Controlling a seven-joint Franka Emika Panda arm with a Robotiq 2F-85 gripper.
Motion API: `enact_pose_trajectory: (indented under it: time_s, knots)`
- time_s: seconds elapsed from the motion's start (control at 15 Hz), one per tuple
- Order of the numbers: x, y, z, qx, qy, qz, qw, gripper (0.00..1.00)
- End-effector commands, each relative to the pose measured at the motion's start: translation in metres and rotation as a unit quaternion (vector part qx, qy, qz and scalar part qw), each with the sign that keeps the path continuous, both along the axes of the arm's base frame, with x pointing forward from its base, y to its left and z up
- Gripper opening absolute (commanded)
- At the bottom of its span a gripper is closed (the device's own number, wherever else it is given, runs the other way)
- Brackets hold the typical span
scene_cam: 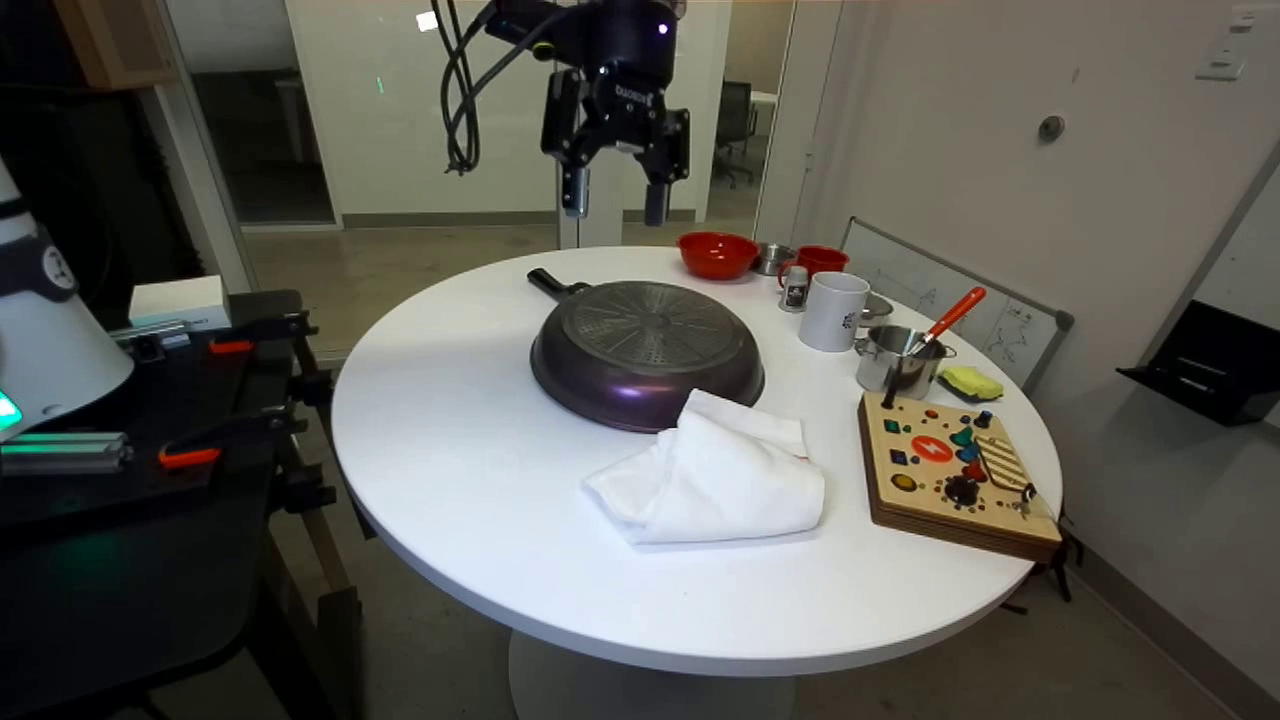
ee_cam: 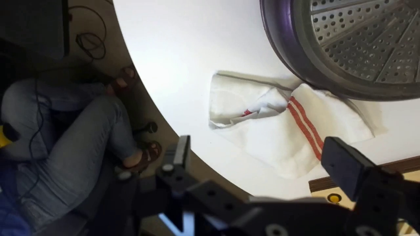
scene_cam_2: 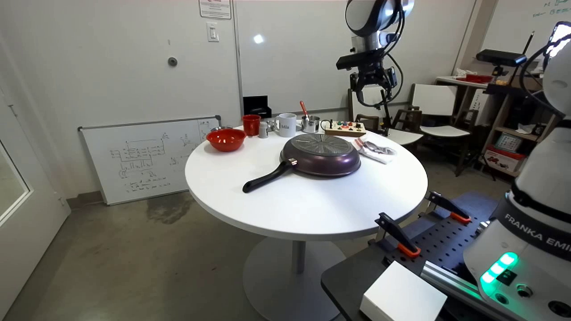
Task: Put the dish cloth on the pan
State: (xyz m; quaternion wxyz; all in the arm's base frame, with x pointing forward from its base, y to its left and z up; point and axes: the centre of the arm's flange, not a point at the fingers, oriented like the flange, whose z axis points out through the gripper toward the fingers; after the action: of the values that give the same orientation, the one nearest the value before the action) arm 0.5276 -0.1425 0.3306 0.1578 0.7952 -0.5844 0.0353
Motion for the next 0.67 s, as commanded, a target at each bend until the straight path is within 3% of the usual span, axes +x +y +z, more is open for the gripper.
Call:
enact_pose_trajectory:
  time_s: [0.0,0.27,0.6]
  knots:
    - [0.034,-0.031,-0.013,0.017,-0.038,-0.090,0.9950,1.00]
    - [0.058,-0.032,-0.034,-0.006,-0.125,-0.155,0.9800,1.00]
    - [0.095,-0.031,-0.064,-0.043,-0.209,-0.237,0.9477,1.00]
